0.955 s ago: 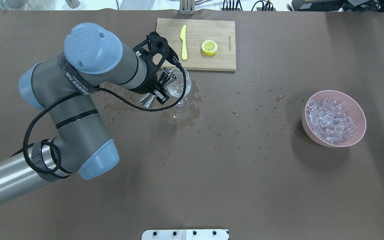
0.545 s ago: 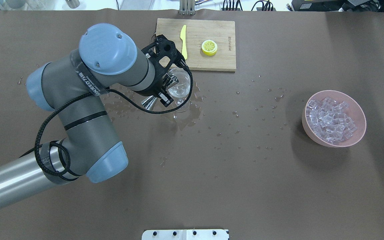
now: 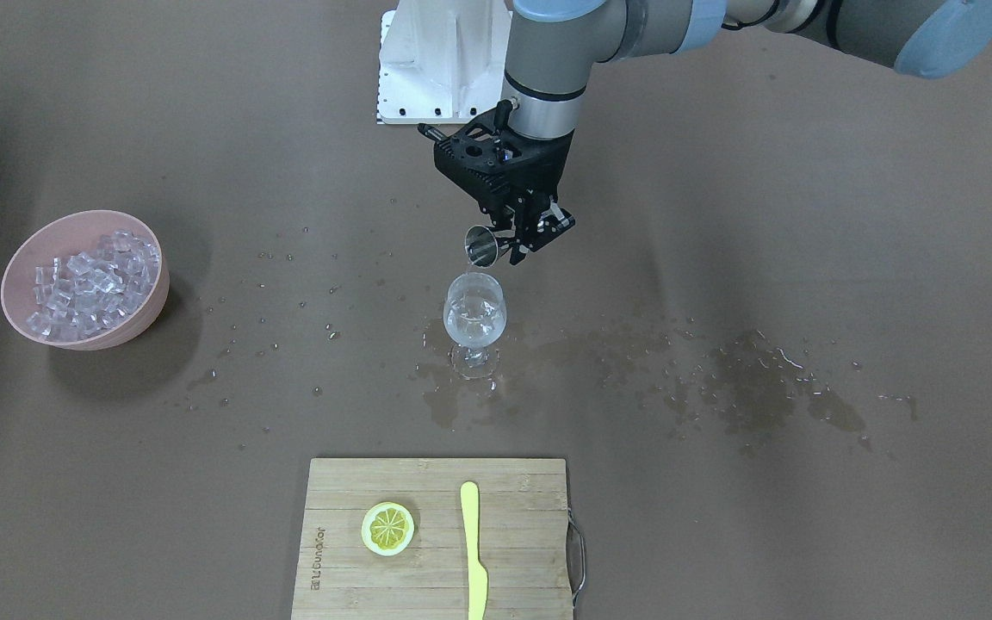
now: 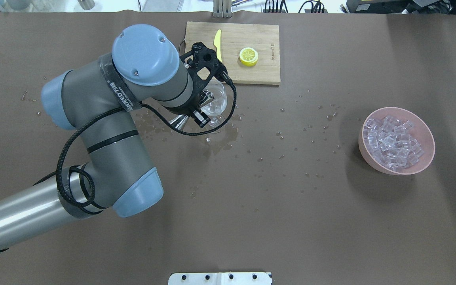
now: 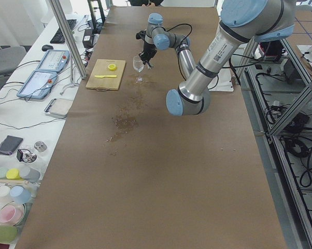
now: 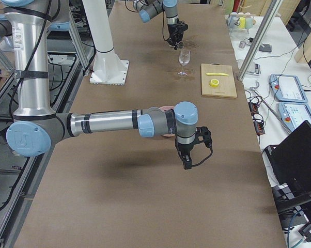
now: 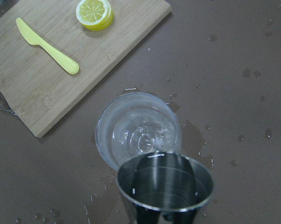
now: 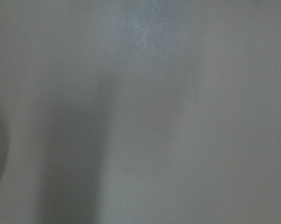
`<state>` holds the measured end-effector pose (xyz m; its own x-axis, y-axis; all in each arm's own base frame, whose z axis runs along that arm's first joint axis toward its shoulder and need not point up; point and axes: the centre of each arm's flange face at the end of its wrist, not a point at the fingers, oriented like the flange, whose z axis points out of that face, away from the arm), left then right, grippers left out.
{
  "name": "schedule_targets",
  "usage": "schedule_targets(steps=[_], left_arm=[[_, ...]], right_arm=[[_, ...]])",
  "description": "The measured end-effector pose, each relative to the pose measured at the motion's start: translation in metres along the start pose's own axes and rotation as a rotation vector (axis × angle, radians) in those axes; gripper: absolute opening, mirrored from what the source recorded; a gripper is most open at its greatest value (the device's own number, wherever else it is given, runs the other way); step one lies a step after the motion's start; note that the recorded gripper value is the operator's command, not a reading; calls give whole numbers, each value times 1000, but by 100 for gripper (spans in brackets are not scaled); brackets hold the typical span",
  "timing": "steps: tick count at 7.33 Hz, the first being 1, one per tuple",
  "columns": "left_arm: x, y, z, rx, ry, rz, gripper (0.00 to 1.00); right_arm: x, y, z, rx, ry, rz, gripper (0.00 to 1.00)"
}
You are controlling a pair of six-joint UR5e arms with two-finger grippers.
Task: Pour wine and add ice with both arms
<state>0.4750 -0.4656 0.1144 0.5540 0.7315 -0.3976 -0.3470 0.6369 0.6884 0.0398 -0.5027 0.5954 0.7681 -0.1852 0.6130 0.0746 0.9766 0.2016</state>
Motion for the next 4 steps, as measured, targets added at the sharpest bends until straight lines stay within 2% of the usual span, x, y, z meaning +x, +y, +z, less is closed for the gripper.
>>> schedule_targets(steps=[2,4], left_arm=[[0,-3,3,-20,-6,0,0],[5,-12,-4,-67,-21,23,0]], right_arm=[[0,0,0,-1,0,0,100],[0,0,0,-1,0,1,100]])
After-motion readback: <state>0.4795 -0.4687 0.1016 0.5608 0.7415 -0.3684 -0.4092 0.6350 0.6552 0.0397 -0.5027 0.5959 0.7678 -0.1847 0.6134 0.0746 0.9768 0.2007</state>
